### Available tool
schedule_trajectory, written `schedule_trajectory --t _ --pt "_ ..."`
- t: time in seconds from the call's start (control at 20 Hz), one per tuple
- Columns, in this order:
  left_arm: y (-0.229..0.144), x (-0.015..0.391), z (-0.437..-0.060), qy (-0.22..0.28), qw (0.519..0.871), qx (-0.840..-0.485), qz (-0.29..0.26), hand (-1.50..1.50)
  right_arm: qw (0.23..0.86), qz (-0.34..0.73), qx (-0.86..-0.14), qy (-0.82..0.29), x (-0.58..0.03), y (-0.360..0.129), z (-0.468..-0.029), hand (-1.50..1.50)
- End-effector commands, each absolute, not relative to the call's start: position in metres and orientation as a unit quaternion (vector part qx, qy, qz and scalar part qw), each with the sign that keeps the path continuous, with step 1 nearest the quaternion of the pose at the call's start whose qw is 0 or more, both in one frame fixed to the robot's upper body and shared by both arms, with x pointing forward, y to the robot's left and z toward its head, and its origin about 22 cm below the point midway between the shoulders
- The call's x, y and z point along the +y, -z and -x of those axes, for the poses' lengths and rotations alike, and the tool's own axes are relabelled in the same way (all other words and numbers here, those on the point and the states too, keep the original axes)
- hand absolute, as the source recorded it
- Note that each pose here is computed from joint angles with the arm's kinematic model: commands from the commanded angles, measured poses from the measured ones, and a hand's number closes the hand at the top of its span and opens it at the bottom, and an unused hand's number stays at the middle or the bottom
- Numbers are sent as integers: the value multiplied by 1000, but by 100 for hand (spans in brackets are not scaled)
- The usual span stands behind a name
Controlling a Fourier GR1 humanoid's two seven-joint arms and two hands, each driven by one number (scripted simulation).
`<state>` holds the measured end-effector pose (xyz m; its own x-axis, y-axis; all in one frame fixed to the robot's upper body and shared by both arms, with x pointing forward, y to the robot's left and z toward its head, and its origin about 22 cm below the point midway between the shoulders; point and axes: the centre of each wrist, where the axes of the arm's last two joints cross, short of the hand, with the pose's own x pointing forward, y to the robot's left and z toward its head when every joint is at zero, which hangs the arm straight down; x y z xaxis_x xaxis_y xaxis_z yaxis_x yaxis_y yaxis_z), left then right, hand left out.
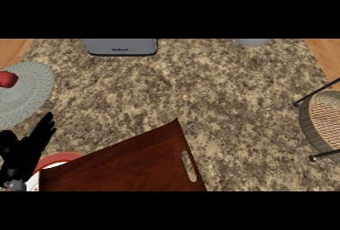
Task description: Pick the cupcake from the tray and place it in the tiered basket
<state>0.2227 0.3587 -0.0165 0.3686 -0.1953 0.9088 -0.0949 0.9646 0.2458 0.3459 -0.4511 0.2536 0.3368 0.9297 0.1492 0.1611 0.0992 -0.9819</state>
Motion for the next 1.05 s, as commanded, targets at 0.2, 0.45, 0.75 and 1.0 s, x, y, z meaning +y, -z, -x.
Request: schedule_trajectory --t 0.2,0.45,0.75,1.0 --pt "20 363 -211 30 817 -559 -136 0 598 564 -544 -168 -485 -314 -309 -150" --pt "9 369 -207 25 818 -557 -139 0 660 504 -555 -60 -532 -327 -272 -150" --pt "17 361 -210 2 818 -556 -144 0 651 409 -637 48 -587 -306 -214 -150" --pt "16 361 -201 18 818 -560 -131 0 655 355 -665 51 -625 -277 -159 -150"
